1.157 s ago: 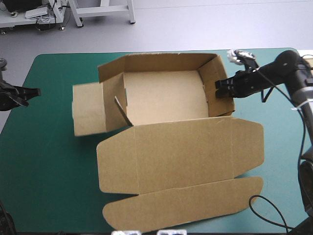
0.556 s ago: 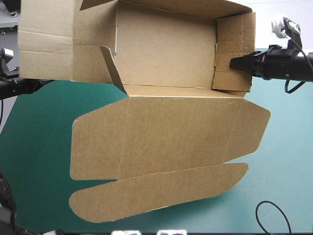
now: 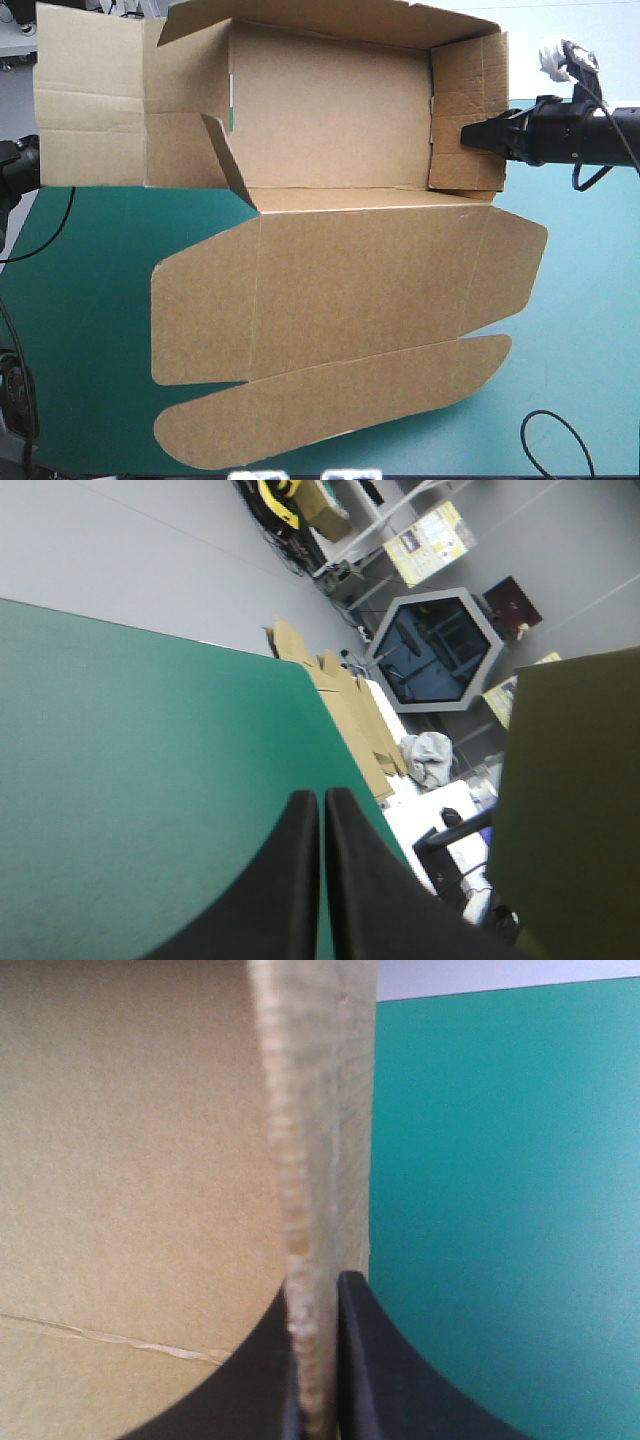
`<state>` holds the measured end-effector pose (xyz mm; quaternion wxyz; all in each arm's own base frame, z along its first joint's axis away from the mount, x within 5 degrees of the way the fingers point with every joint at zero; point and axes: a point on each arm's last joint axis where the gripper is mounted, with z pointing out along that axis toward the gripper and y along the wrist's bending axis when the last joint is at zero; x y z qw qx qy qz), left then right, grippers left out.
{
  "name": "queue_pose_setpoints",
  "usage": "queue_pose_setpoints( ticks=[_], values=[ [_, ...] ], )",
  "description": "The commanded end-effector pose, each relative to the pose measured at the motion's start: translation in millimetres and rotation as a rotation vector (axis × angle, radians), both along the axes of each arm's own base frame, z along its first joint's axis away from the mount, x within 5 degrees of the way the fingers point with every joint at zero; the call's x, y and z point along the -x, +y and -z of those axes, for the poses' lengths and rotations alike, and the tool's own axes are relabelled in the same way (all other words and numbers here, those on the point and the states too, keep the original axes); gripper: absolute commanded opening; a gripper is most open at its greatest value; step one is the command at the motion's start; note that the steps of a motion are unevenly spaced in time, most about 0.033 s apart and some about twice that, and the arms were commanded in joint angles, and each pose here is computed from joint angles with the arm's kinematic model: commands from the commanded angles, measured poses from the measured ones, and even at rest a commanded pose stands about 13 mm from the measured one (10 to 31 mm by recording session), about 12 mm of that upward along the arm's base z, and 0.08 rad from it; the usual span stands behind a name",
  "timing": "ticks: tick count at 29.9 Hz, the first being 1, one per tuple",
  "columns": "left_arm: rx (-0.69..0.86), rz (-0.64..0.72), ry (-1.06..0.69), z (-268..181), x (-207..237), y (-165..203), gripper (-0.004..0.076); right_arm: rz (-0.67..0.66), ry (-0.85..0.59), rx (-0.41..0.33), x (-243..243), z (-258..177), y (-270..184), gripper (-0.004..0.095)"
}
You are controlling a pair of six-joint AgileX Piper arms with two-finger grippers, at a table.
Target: Fold the box
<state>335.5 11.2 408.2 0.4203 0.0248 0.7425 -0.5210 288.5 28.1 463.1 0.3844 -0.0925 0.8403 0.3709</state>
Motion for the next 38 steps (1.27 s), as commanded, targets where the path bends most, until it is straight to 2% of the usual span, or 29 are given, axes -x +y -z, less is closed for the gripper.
queue_pose_setpoints(
  ticks=[1,6,14,20,25,38],
  values=[
    [0.109,0.119,-0.131,-39.4,25.6,-21.2,0.0004,0.033,-0.078,-0.019,4.2,-17.3,11.5,0.0000],
    [0.098,0.121,-0.174,-52.3,37.9,-24.8,0.0003,0.102,-0.093,-0.001,-5.1,-14.6,10.5,0.0000],
    [0.007,0.119,-0.180,-61.0,56.0,-29.5,0.0003,0.142,-0.084,-0.015,-18.9,-7.5,7.6,0.0001],
    [0.003,0.119,-0.198,-67.8,64.9,-31.8,0.0003,0.140,-0.075,-0.014,-24.9,-2.9,10.3,0.0001],
    [0.011,0.129,-0.191,-69.5,67.3,-35.2,0.0003,0.130,-0.090,0.025,-30.2,1.7,25.2,0.0001],
    [-0.019,0.203,-0.186,-67.7,71.2,-56.3,-0.0009,0.136,-0.064,0.029,-41.6,12.0,36.6,0.0001]
  ],
)
